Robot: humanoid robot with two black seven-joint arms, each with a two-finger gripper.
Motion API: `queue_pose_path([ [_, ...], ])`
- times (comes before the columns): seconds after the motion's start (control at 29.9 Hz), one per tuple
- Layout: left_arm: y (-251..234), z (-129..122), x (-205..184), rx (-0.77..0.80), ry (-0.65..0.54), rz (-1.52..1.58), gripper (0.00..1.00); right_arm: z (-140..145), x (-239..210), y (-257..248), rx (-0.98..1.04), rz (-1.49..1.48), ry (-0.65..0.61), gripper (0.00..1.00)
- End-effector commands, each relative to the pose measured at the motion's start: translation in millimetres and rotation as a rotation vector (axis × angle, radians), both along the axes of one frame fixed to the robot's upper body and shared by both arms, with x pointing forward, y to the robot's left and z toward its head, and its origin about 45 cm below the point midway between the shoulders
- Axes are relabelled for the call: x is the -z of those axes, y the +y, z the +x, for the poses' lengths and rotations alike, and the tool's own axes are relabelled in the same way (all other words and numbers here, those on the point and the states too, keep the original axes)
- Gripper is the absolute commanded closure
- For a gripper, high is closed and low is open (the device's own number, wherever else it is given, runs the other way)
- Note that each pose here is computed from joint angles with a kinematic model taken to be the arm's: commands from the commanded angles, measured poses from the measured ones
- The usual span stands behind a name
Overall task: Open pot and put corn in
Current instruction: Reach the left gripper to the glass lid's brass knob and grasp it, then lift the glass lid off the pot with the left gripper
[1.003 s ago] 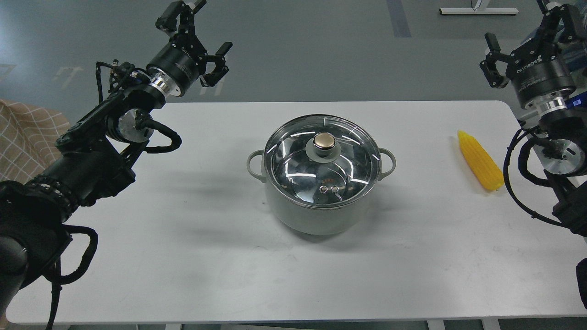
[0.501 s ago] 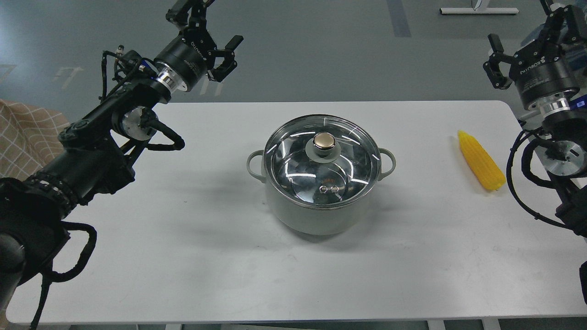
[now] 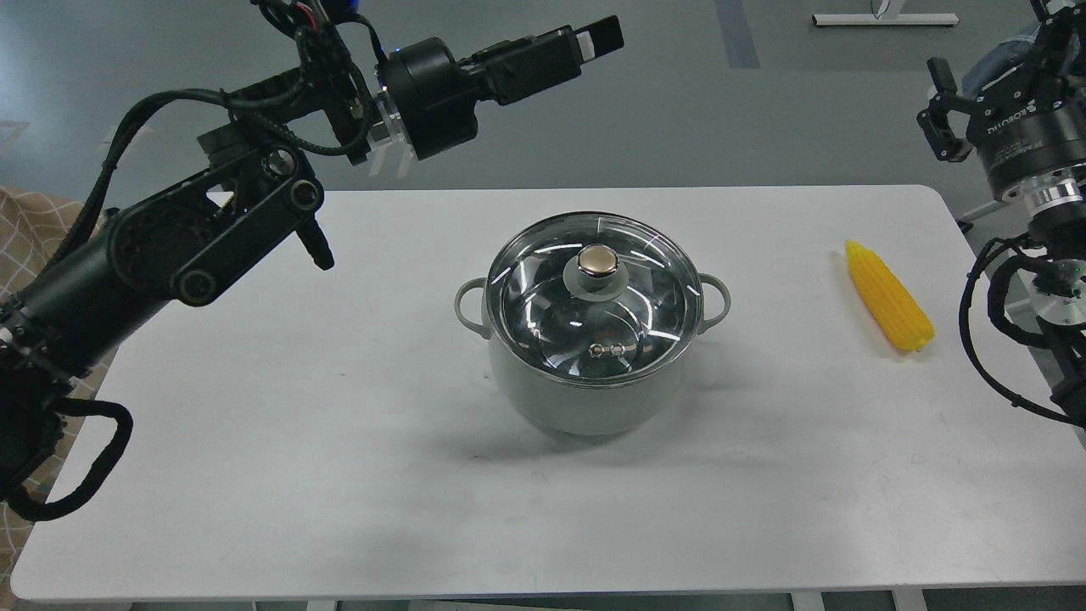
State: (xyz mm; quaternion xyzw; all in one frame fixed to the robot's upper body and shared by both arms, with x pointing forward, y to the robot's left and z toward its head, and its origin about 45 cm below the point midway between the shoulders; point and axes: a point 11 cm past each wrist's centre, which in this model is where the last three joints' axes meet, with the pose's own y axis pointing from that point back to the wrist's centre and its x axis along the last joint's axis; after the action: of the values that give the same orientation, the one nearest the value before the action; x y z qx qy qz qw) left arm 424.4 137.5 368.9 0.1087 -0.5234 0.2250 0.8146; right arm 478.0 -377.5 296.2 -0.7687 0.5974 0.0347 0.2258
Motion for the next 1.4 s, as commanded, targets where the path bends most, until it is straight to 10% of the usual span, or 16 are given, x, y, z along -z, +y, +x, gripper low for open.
queue_pose_path([
  [0.0, -24, -11, 34, 0.057, -0.220, 0.270, 0.02, -1, 2, -1, 0.002, -0.001, 0.005, 0.00],
  [0.17, -46, -21, 73, 0.135, -0.364, 0.455, 0.02, -1, 3, -1, 0.002, -0.001, 0.006, 0.00],
  [0.77, -26, -25, 143, 0.115, -0.231, 0.541, 0.08, -3, -1, -8, 0.012, -0.012, 0.002, 0.00],
  [1.1, -19, -22, 151, 0.095, -0.209, 0.553, 0.66, -3, -1, -9, 0.012, -0.012, 0.002, 0.00],
  [1.17, -18, -22, 152, 0.088, -0.207, 0.556, 0.97, -3, -1, -9, 0.012, -0.012, 0.002, 0.00],
  [1.37, -18, -19, 139, 0.090, -0.236, 0.546, 1.00, -3, -1, -10, 0.014, -0.013, 0.002, 0.00],
])
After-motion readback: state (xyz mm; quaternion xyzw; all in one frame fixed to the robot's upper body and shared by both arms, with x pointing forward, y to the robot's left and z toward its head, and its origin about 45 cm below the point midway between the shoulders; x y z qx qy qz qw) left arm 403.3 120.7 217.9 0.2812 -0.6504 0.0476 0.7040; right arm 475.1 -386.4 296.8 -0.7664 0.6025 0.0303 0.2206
